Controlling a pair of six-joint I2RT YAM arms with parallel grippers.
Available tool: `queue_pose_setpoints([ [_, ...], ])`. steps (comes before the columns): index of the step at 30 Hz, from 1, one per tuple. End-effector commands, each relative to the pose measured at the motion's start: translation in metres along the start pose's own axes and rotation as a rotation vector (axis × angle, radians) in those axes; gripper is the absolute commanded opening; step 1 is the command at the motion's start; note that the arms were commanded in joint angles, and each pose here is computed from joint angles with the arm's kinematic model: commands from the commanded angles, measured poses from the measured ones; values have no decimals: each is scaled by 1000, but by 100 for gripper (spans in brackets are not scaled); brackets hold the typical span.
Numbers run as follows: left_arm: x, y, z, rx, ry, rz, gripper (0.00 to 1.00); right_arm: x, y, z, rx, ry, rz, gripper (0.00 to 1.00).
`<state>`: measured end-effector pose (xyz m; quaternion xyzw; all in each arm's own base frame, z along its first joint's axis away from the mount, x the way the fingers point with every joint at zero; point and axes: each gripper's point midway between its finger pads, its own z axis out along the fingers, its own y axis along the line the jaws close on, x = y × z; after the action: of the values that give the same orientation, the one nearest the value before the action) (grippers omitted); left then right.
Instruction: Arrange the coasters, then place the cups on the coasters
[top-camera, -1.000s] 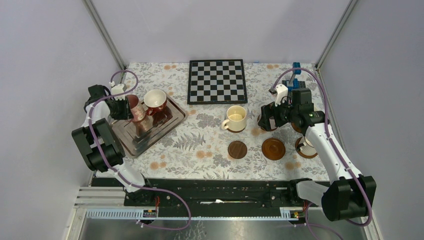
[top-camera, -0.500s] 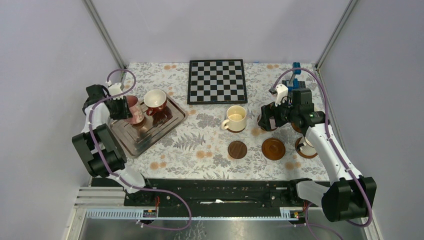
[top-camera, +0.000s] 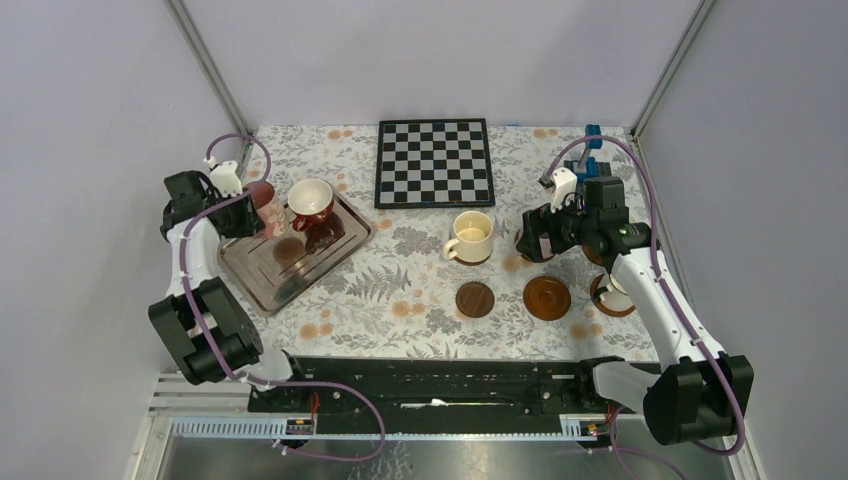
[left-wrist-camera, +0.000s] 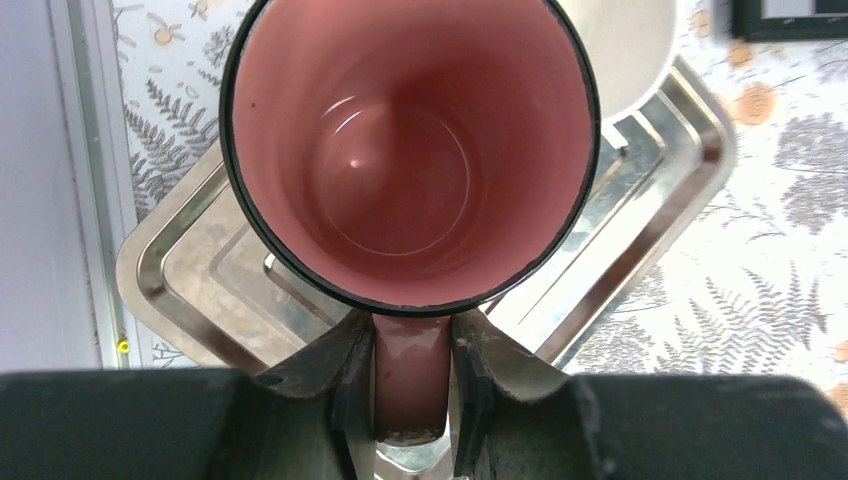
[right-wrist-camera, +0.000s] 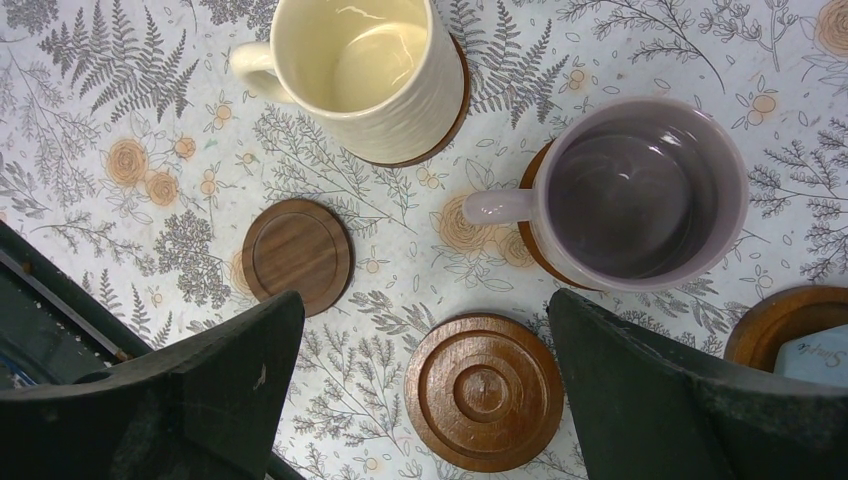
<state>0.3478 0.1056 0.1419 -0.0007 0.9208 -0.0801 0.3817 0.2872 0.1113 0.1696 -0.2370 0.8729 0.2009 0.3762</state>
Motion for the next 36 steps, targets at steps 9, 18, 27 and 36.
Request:
queue_pose_setpoints([
  [9,-147,-133,-89,224,-436,213,0,-55,1,-14,25,-110,99,100],
  [18,-161,-280,-107,414,-469,349,0,-87,-43,-40,162,-241,270,100],
  [27,-138,-438,-106,621,-441,488,0,-92,-101,-71,361,-328,461,100],
  [36,-88,-565,-111,763,-408,588,0,-88,-151,-112,600,-405,624,100],
])
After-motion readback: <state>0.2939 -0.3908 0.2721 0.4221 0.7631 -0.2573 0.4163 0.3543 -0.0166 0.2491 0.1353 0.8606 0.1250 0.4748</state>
